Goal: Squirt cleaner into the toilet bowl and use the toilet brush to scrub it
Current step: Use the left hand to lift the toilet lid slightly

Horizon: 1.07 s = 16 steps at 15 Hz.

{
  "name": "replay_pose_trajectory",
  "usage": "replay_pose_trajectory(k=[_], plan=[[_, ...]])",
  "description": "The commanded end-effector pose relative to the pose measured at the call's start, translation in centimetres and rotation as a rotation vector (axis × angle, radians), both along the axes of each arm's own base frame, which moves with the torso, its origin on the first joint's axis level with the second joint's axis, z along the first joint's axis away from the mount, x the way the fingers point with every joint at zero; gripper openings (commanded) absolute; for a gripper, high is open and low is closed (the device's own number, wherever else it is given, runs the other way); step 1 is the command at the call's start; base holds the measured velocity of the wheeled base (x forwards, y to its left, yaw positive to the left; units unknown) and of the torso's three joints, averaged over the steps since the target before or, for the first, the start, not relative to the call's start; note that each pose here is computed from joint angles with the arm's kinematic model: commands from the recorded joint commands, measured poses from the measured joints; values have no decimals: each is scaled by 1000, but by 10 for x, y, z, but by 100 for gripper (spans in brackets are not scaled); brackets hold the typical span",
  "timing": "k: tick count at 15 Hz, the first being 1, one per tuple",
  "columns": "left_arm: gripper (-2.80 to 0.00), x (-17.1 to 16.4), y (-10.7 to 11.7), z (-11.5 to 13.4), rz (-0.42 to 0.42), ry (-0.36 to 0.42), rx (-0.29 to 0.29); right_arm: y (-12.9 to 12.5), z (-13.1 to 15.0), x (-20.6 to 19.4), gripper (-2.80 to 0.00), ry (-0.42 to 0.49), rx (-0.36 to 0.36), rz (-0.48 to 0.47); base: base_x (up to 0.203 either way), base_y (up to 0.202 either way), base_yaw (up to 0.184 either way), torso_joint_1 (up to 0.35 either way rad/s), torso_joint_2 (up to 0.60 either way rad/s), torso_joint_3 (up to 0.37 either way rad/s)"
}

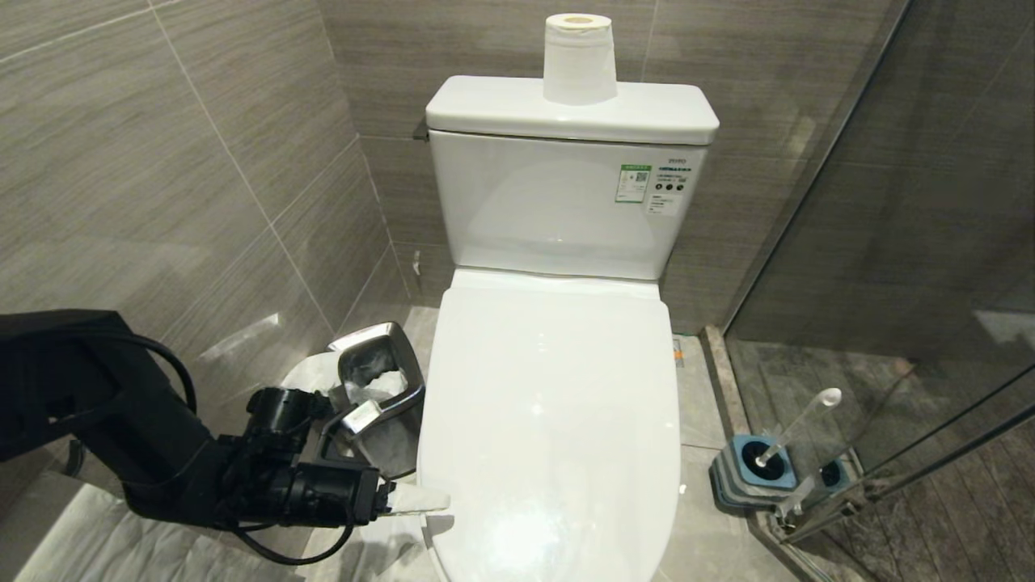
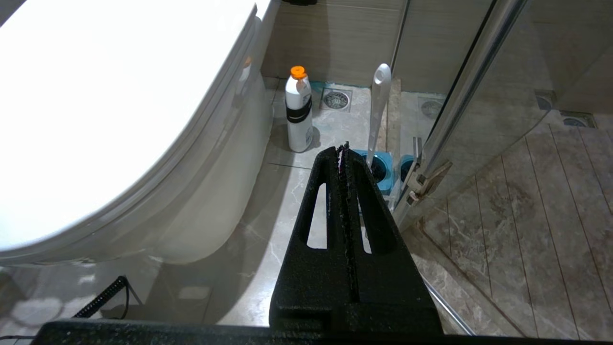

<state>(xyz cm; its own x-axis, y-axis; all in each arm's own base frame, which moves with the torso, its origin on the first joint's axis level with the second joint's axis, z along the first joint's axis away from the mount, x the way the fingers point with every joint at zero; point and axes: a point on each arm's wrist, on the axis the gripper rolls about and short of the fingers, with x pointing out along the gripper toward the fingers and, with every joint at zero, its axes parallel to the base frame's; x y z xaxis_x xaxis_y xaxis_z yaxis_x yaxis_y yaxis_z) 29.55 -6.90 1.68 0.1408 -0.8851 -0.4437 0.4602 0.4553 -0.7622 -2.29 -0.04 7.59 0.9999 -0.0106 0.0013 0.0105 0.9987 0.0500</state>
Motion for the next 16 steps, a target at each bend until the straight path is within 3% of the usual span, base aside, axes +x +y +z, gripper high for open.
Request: replay_pose_trajectory(k=[1, 6, 11, 14, 16], plan=[[0, -1, -8, -2, -20, -3, 11, 0, 0, 0, -280, 0, 1, 0, 0, 0, 0, 0, 0, 0], [0, 7, -15, 1, -15, -36, 37, 0, 0, 0, -280, 0, 1, 0, 0, 0, 0, 0, 0, 0], [0, 8, -21, 9, -21, -57, 14, 0, 0, 0, -280, 0, 1, 0, 0, 0, 0, 0, 0, 0], [0, 7, -21, 14, -41, -45, -29, 0, 0, 0, -280, 0, 1, 0, 0, 0, 0, 0, 0, 0], [0, 3, -21, 19, -76, -13, -95, 0, 0, 0, -280, 0, 1, 0, 0, 0, 0, 0, 0, 0]])
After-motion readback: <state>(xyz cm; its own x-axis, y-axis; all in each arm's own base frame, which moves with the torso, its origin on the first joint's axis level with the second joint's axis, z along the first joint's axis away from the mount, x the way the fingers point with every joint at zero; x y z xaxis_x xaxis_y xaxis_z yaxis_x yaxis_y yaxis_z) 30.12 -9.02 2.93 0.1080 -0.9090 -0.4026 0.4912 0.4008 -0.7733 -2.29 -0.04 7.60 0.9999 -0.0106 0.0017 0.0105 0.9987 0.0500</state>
